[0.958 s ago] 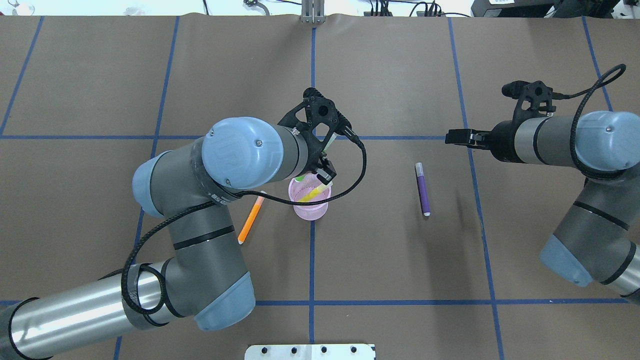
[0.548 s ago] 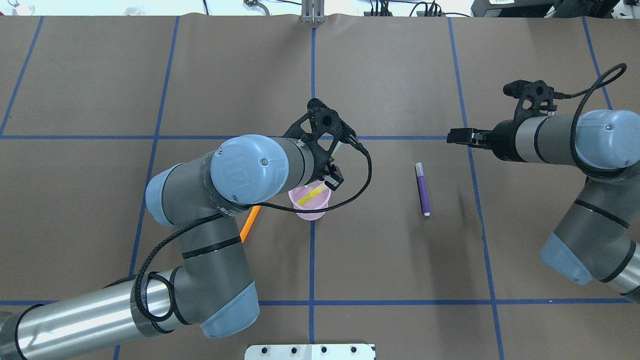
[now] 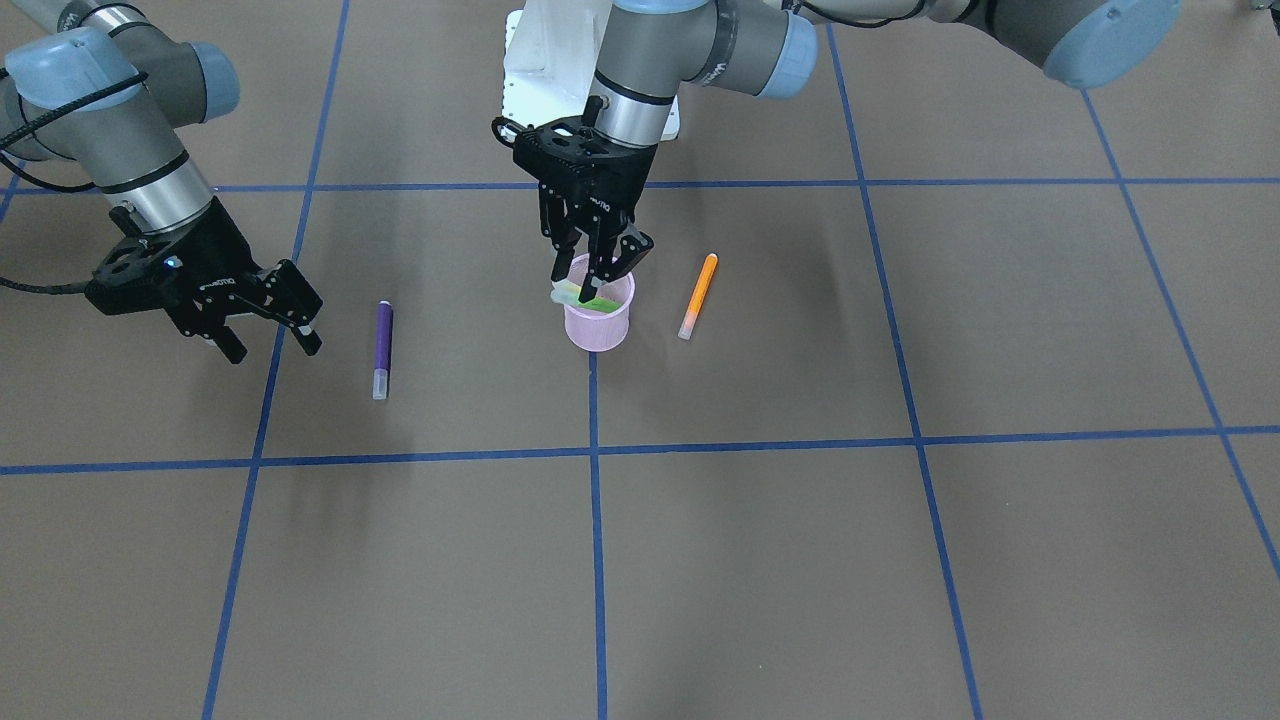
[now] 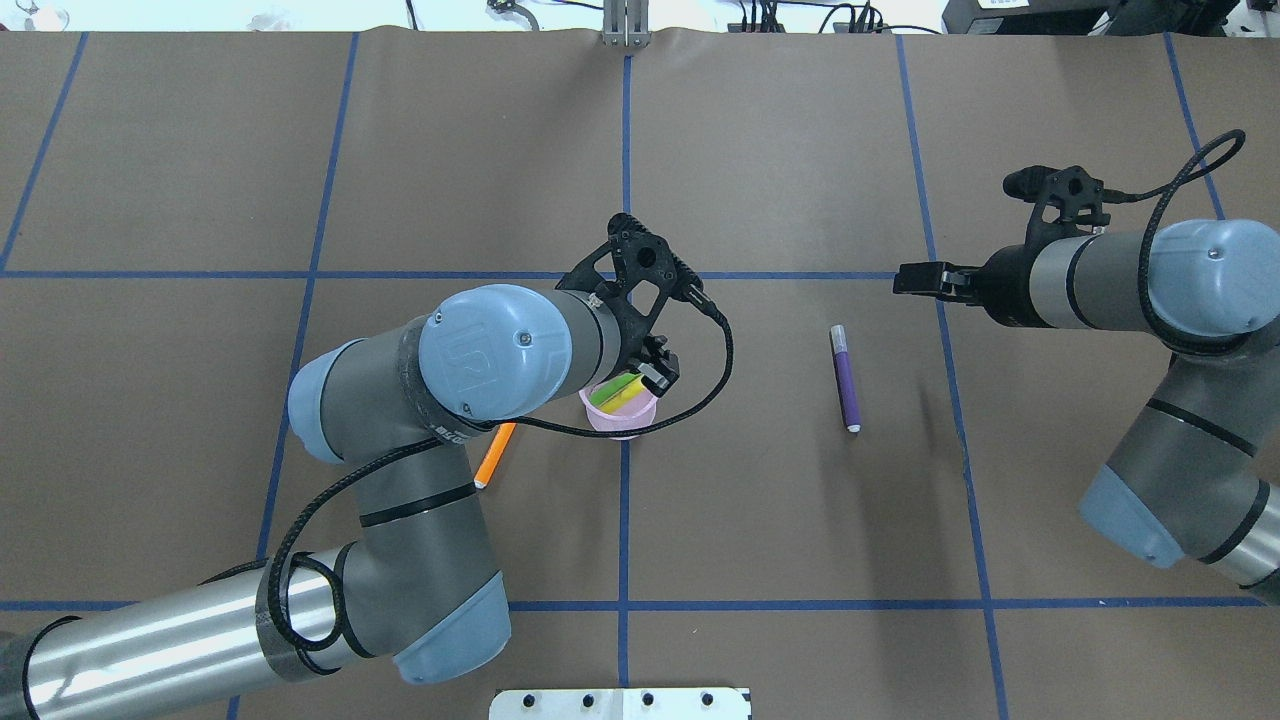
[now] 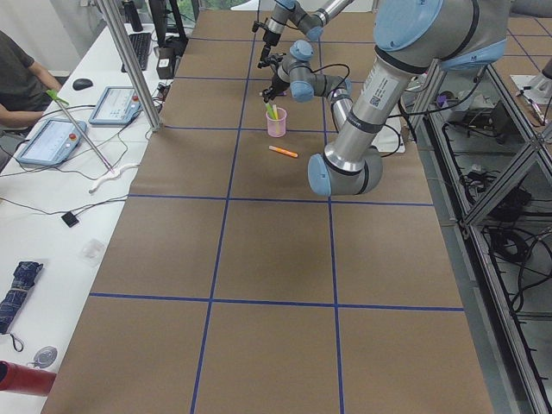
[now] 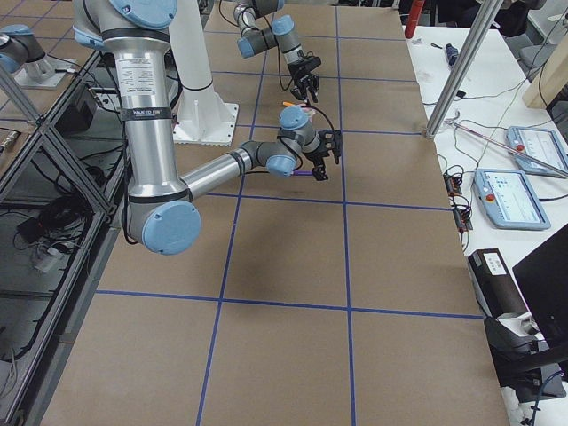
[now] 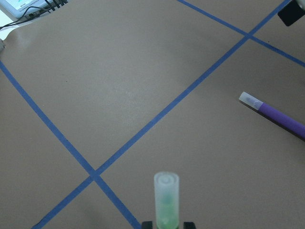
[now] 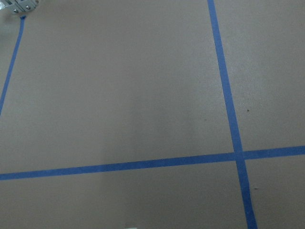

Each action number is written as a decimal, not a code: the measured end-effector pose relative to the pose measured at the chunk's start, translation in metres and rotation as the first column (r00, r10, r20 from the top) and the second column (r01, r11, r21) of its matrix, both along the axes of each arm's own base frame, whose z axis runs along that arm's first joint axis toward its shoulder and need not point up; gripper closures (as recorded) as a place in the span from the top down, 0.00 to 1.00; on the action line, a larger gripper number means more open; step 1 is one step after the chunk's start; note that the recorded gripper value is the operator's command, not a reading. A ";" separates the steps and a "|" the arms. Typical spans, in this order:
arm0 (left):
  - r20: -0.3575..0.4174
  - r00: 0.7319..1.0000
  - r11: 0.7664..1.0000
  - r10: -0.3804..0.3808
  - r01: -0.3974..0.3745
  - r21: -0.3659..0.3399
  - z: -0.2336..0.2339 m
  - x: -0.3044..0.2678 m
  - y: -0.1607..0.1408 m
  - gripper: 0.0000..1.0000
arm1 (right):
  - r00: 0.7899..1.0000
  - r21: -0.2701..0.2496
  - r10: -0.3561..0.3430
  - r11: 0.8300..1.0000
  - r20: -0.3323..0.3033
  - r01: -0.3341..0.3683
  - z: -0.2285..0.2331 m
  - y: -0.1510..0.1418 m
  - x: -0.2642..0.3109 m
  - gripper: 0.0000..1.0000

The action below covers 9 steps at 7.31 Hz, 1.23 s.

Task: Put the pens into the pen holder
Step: 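Lower the green marker into the cup and open the left gripper, then grasp the purple marker with the right gripper while the left gripper withdraws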

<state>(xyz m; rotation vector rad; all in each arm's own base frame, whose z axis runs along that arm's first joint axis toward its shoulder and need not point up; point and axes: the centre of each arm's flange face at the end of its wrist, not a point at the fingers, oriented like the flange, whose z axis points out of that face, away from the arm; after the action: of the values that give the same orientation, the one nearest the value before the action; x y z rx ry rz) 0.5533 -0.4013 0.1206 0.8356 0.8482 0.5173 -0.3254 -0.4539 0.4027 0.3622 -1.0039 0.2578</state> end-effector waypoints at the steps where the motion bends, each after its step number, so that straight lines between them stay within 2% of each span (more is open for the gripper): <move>1: -0.007 1.000 1.000 -0.006 0.006 -0.013 0.000 -0.002 0.000 0.99 | 1.000 -0.010 -0.008 1.000 -0.004 0.008 0.005 0.000 -0.002 1.00; 2: -0.021 0.999 0.998 -0.026 0.024 -0.054 0.000 -0.006 0.000 0.99 | 1.000 -0.023 -0.027 0.999 -0.011 0.027 0.013 -0.001 -0.006 1.00; 3: -0.023 0.998 0.992 -0.055 0.052 -0.111 0.003 -0.012 -0.004 0.99 | 0.997 -0.038 -0.074 0.997 -0.004 0.073 0.014 -0.003 -0.013 1.00; 4: -0.006 0.997 0.984 -0.075 0.073 -0.162 0.009 -0.020 -0.014 0.99 | 0.990 -0.075 -0.140 0.987 0.009 0.140 0.007 -0.012 -0.028 0.98; 5: 0.015 0.997 0.976 -0.080 0.082 -0.203 0.016 -0.029 -0.028 0.99 | 0.978 -0.144 -0.206 0.968 -0.003 0.204 -0.006 -0.025 -0.041 0.97; 6: 0.026 0.997 0.970 -0.079 0.083 -0.227 0.020 -0.035 -0.037 0.99 | 0.962 -0.193 -0.272 0.946 -0.028 0.262 -0.025 -0.037 -0.051 0.88; 7: 0.032 0.996 0.968 -0.078 0.083 -0.237 0.022 -0.038 -0.041 0.99 | 0.945 -0.203 -0.324 0.930 -0.054 0.307 -0.043 -0.043 -0.058 0.88; 8: 0.036 0.996 0.966 -0.078 0.084 -0.243 0.024 -0.039 -0.042 0.99 | 0.935 -0.202 -0.348 0.923 -0.070 0.329 -0.052 -0.045 -0.063 0.87; 9: 0.041 0.996 0.966 -0.077 0.085 -0.246 0.028 -0.039 -0.043 0.99 | 0.930 -0.198 -0.359 0.920 -0.078 0.338 -0.056 -0.045 -0.068 0.81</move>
<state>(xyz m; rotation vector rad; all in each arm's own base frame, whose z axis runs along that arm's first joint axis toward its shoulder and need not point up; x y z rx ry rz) 0.5146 -0.4440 0.1483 0.6284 0.8273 0.3425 -0.3932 -0.4985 0.3470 0.0263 -0.9067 0.0031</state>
